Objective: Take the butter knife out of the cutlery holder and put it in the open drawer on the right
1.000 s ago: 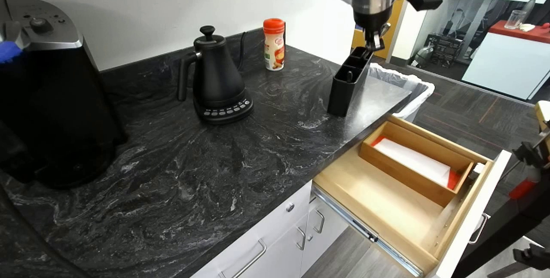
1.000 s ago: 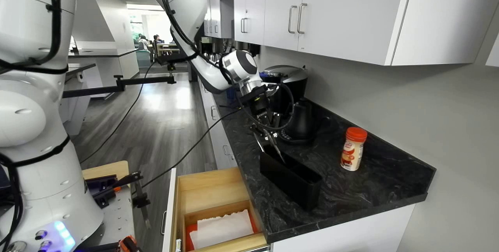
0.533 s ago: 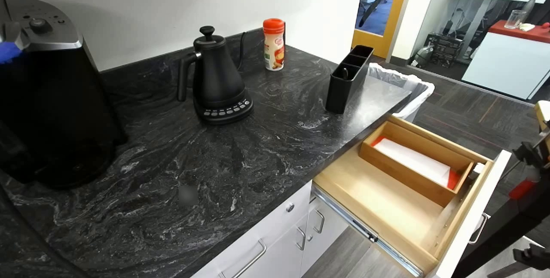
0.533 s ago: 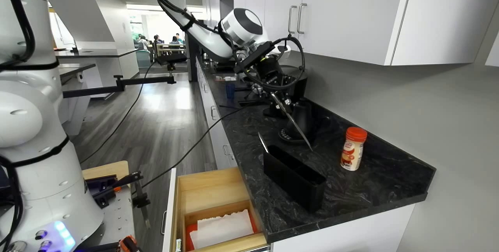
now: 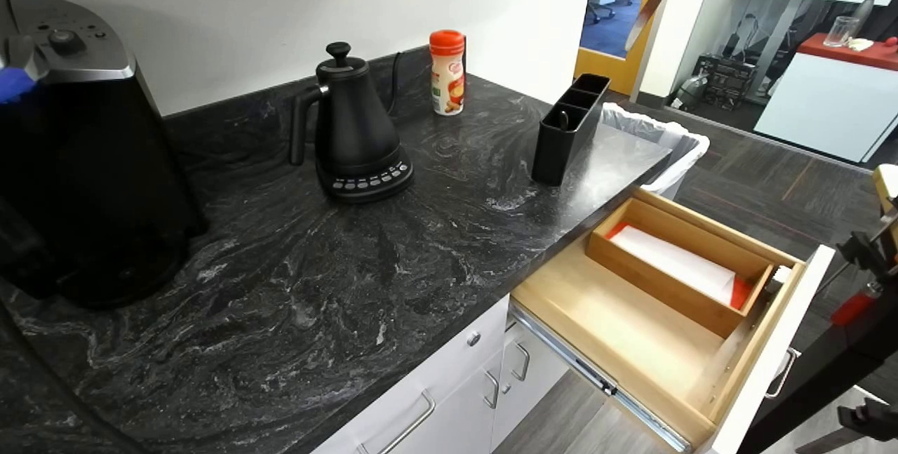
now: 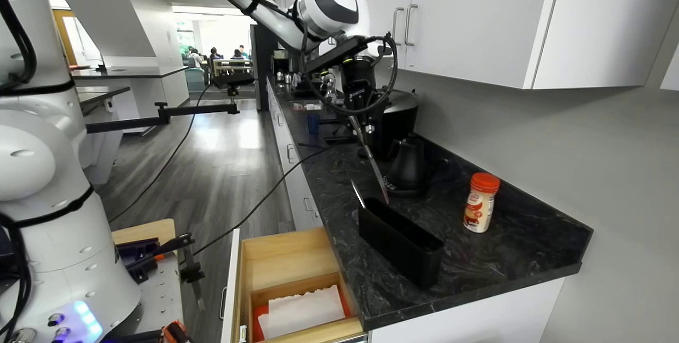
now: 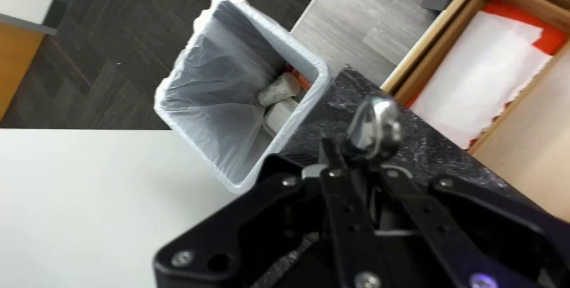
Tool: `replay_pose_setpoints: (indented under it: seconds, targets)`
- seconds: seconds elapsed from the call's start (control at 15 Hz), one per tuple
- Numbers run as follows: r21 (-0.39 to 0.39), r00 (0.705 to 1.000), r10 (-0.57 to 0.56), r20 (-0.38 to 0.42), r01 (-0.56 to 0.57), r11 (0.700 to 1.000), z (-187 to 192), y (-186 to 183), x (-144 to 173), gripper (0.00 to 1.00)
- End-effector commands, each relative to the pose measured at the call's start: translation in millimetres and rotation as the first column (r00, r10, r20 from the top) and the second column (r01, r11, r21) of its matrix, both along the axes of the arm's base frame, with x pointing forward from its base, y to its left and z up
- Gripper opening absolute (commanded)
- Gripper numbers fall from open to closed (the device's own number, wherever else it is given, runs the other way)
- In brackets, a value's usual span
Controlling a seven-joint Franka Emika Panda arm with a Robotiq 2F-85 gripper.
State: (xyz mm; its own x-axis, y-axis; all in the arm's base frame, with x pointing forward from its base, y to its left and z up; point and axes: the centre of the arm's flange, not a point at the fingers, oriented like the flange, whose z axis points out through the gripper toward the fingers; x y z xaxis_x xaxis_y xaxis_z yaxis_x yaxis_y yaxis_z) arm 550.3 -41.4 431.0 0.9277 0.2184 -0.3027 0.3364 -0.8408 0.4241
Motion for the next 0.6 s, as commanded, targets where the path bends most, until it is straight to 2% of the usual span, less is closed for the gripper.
replay_pose_setpoints:
  seconds: [0.0,0.2,0.53]
  targets:
    - [0.158,0.996,-0.077,-0.048,0.083,0.984,24.7,1.2,-28.6,0.03]
    - [0.229,0.986,-0.144,-0.088,0.161,0.960,29.8,3.1,-43.4,0.03]
    - [0.312,0.975,-0.190,-0.114,0.217,0.925,20.8,-2.0,-54.3,0.03]
